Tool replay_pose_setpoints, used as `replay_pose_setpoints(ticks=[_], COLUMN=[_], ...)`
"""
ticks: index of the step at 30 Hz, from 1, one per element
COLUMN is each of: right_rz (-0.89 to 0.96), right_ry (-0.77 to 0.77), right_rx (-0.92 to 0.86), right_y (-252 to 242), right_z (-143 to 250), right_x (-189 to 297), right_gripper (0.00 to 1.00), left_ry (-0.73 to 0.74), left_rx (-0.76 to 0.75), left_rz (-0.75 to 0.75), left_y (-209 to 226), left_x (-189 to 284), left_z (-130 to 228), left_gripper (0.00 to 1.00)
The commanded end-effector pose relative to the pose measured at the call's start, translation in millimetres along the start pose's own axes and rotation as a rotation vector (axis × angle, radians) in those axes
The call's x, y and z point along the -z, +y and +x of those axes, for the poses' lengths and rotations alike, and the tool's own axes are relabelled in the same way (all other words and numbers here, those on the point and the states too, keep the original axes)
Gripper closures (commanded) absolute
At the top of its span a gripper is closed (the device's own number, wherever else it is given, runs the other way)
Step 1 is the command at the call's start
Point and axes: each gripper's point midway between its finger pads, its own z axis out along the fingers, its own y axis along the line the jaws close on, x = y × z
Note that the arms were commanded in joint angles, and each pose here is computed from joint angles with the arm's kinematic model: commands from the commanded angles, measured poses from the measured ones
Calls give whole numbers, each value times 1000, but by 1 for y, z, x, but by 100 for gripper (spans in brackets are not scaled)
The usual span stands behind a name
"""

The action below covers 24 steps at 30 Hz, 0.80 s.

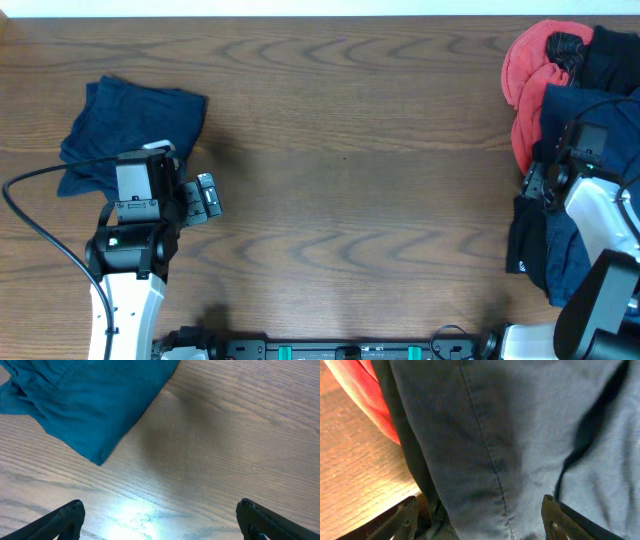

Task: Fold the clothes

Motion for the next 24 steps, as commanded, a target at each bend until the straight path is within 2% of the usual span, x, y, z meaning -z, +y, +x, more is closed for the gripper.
replay_pose_setpoints(ticks=[1, 24], right_rz=[10, 80], right_ry=[-35, 21], right_rx=[-16, -34], right_y=[-5, -24], right_z=[-11, 3], right_x=[8, -5], right_gripper=[23, 28], left_ry=[-18, -17], left_rx=[-8, -8], left_rz=[-3, -3], left_y=[1, 1], left_x=[4, 4], left_z=[-7, -7], left_gripper=[2, 2])
